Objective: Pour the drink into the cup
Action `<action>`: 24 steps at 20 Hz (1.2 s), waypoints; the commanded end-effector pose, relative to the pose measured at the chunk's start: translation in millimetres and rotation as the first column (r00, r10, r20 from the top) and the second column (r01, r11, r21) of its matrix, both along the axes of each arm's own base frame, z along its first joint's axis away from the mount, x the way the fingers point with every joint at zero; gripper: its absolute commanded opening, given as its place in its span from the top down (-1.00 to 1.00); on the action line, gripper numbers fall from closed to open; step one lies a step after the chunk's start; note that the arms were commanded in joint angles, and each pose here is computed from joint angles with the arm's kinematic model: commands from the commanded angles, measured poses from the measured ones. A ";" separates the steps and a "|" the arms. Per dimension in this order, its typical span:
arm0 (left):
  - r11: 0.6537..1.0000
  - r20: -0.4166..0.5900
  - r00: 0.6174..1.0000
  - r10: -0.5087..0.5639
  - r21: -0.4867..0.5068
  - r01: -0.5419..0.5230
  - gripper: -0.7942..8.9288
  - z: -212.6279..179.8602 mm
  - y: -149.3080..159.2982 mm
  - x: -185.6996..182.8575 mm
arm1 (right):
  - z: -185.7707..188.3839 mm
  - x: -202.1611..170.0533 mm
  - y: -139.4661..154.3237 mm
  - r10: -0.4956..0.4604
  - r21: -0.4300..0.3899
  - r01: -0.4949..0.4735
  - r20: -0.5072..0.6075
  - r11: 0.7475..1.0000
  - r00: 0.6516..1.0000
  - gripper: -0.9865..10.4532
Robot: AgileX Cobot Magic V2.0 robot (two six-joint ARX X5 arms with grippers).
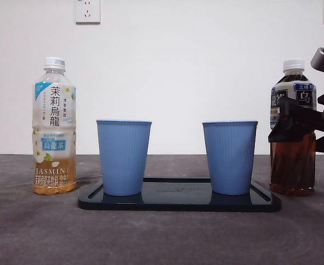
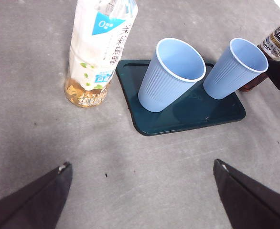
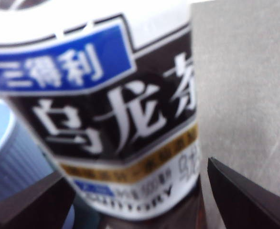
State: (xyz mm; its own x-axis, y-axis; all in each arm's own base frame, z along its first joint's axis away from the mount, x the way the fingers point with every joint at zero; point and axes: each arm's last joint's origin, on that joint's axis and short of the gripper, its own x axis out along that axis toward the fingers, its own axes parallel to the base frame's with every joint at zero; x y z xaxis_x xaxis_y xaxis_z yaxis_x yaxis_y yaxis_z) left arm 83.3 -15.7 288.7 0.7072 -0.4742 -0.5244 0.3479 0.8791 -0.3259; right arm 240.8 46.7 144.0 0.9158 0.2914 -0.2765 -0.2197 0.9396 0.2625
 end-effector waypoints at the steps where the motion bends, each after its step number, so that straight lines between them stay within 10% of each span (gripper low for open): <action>1: 1.000 0.031 0.999 -0.010 0.007 0.010 -0.15 6.0 -0.3 0.2 | -7.0 2.5 0.5 -0.026 -0.016 0.026 -0.007 1.000 1.000 0.08; 14: 1.000 0.034 0.999 -0.012 0.009 0.012 -0.14 6.1 -0.3 0.2 | -5.1 7.7 1.9 -0.008 0.003 0.008 0.061 1.000 0.998 0.55; 24: 1.000 0.064 0.998 -0.016 0.014 0.016 -0.14 8.1 -0.3 1.6 | 49.6 -8.6 -2.3 -0.015 -0.110 0.025 0.090 0.994 0.996 0.55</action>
State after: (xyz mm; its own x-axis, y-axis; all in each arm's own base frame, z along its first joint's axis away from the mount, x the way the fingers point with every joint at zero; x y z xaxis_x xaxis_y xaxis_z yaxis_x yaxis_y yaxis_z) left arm 84.8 -15.7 290.8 0.7209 -0.4750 -0.5046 0.3616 0.8790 -0.3108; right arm 226.1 42.7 176.2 0.9191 0.2399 -0.3125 -0.1935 0.9658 0.1724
